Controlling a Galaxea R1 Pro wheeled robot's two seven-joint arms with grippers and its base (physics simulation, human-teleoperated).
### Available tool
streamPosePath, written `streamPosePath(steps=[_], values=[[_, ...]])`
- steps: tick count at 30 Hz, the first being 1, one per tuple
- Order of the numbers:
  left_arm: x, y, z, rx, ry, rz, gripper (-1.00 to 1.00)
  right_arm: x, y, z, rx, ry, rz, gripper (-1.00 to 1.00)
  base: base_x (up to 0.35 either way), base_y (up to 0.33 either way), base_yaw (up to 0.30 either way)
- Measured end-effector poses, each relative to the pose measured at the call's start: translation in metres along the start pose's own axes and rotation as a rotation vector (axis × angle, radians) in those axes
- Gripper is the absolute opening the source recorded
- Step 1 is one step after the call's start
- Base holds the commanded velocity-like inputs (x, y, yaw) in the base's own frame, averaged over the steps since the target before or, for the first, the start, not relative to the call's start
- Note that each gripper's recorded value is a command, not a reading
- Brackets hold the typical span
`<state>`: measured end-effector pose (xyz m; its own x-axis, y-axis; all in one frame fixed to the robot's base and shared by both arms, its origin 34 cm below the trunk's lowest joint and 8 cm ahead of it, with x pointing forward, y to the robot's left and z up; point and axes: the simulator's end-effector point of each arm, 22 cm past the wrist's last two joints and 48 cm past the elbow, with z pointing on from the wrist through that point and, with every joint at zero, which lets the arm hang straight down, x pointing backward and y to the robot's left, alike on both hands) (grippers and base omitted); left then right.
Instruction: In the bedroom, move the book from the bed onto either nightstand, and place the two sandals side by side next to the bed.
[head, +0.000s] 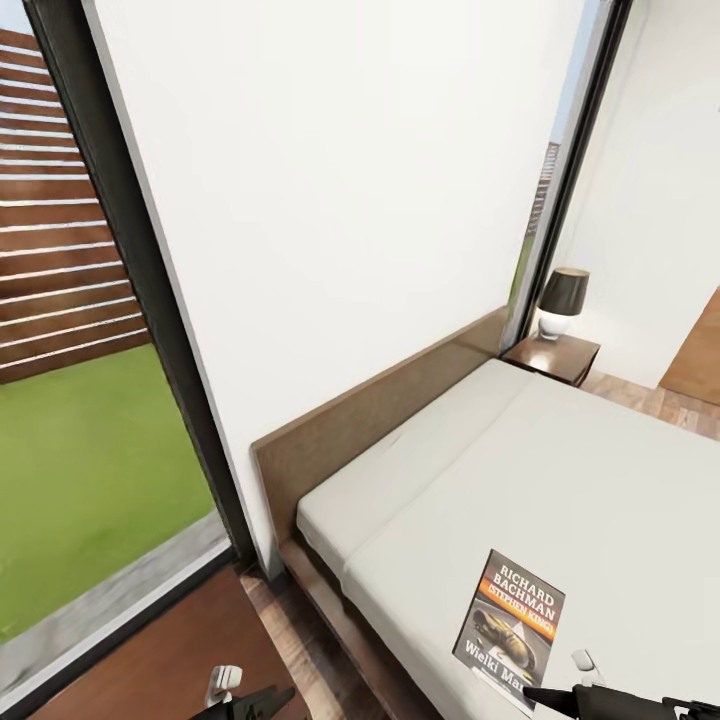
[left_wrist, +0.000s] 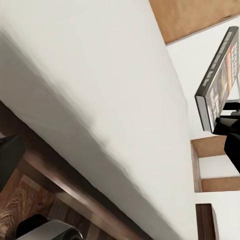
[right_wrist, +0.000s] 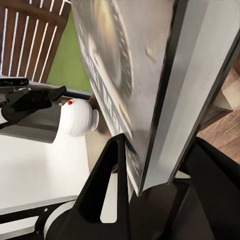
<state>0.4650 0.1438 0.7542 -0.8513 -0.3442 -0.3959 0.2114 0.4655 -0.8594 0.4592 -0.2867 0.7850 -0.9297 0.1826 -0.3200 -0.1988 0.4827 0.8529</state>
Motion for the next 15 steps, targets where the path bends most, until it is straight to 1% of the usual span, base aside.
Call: streamPosePath(steps=[15], values=[[-0.0074, -0.0061, -0.0004, 0.008, -0.011, 0.020, 1.00, -0.0068, 0.0063, -0.0022, -0.005, -0.013, -0.022, -1.00, 0.000, 0.000, 0.000]])
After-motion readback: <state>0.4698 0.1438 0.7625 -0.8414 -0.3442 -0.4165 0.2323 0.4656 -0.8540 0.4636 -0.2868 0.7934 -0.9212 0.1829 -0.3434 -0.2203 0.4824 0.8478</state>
